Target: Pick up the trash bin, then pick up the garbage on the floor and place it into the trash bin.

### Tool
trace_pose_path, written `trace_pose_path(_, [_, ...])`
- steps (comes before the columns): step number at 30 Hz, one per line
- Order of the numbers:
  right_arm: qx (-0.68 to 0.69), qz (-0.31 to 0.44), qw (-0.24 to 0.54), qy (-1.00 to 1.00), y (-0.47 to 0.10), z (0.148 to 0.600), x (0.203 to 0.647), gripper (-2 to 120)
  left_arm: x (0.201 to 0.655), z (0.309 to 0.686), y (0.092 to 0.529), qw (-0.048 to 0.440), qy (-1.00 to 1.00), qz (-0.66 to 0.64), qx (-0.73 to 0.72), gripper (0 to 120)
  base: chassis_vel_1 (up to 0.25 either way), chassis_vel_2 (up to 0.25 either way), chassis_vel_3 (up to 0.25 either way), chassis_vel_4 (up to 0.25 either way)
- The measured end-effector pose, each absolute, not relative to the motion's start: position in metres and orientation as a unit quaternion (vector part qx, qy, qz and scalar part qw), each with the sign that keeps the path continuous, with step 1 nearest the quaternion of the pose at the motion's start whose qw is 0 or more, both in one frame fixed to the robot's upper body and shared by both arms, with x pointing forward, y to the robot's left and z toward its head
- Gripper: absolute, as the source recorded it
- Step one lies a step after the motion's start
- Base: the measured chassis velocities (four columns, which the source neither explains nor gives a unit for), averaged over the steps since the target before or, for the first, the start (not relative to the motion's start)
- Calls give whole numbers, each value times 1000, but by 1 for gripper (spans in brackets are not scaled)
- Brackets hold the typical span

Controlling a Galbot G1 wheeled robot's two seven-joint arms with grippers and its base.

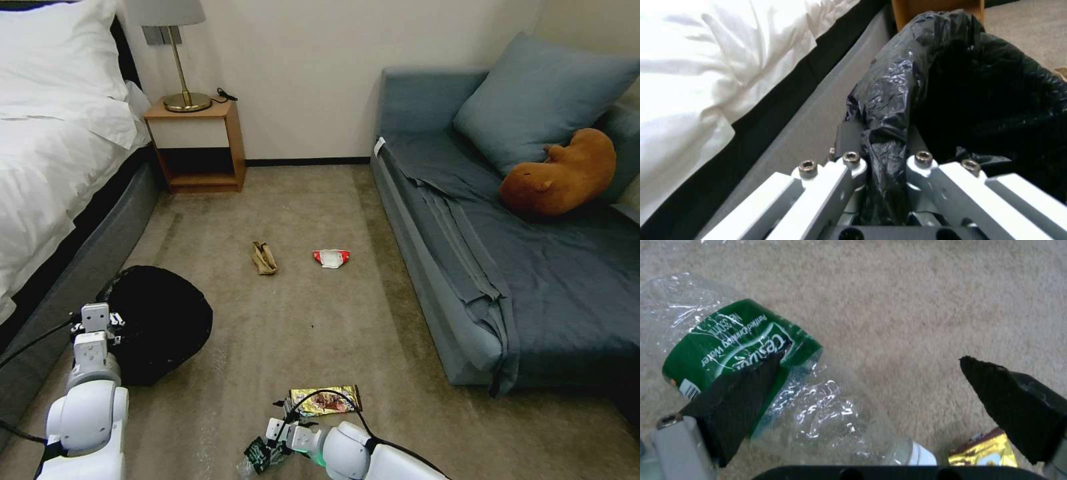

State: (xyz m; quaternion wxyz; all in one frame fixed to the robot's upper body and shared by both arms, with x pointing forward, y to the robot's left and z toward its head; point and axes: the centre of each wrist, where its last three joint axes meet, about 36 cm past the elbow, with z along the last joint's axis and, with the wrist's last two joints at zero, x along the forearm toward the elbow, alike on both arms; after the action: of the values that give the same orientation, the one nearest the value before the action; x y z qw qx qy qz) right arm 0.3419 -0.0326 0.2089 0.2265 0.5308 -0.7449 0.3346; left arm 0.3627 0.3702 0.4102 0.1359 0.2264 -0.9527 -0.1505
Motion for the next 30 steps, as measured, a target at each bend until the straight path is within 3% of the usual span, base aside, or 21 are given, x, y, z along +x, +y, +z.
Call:
trace_pose_path(15, [544, 305, 199, -756, -22, 258, 354, 100, 368, 419, 386, 132, -951, -156, 231, 5, 0, 0, 0, 0])
trace_pose_path(30, [577, 360, 202, -705, -40, 247, 337, 100, 373, 424, 397, 130, -951, -152, 237, 5, 0, 0, 0, 0])
